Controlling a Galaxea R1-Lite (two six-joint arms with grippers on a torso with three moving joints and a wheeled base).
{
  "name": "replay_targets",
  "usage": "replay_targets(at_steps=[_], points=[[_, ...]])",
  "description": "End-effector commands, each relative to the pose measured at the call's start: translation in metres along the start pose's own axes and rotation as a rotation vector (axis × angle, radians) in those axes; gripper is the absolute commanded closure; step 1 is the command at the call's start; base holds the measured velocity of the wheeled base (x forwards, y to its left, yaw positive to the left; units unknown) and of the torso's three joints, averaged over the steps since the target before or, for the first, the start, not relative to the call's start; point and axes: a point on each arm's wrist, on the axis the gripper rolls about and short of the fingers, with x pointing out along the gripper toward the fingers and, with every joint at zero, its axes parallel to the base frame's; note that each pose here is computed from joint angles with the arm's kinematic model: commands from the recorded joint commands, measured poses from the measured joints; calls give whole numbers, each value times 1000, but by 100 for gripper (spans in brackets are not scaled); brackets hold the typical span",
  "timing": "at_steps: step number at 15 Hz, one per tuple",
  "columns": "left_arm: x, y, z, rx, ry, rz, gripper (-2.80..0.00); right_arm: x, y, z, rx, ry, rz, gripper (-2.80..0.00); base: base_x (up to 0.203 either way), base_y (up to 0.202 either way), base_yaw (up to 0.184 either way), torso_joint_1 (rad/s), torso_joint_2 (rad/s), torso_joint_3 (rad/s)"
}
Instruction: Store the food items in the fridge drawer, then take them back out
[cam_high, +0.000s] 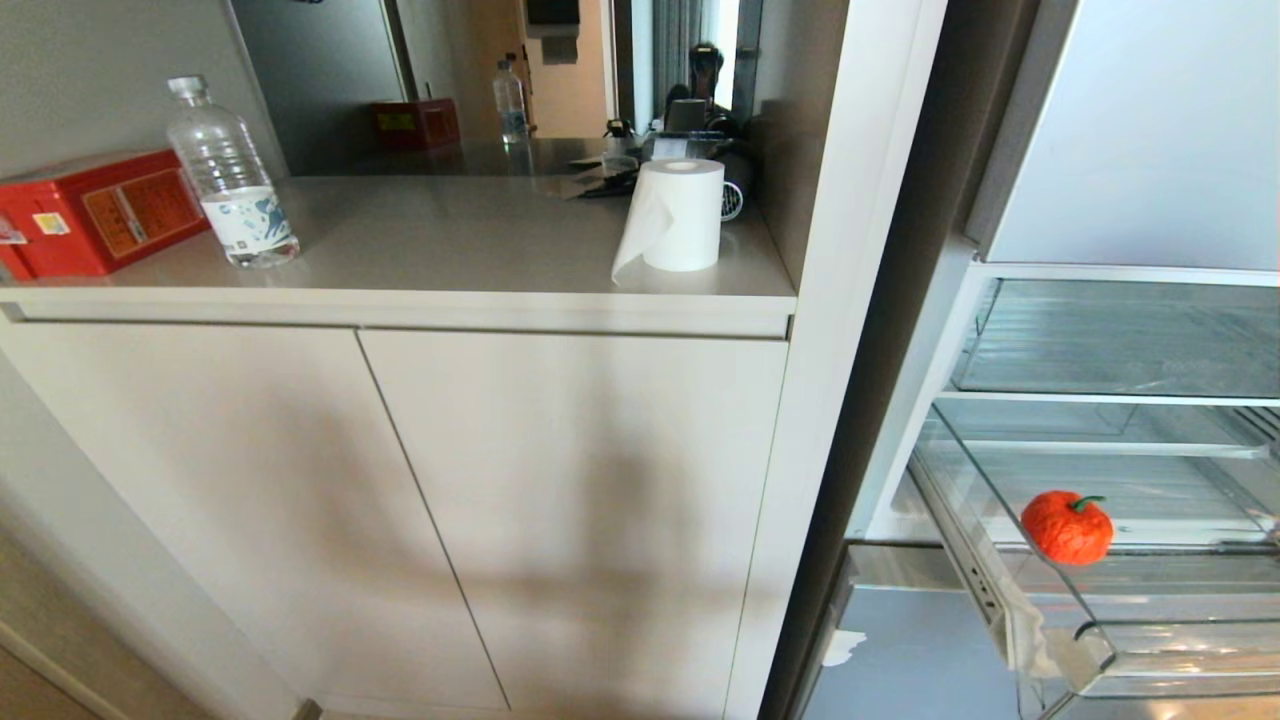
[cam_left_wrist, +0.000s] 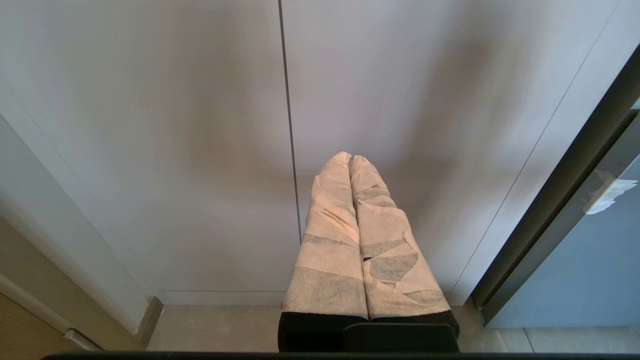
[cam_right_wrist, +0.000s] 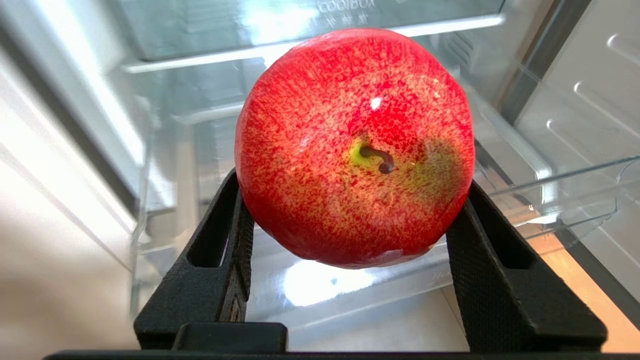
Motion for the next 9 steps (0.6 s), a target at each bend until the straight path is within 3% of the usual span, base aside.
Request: replay_targets(at_steps=[1, 3, 7, 9], points=[[0, 0, 0, -1, 1, 0, 0, -29, -8, -21, 22, -101, 58, 0, 0, 0, 0, 0, 0, 0], [0, 0, 0, 0, 1, 0, 0, -35, -12, -45, 10, -108, 96, 0, 0, 0, 0, 0, 0, 0], [0, 0, 0, 0, 0, 0, 0, -30, -13, -94, -129, -126, 149, 0, 0, 0, 0, 0, 0, 0], [0, 0, 0, -1, 1, 0, 0, -29, -13, -100, -115, -109, 176, 0, 0, 0, 0, 0, 0, 0]])
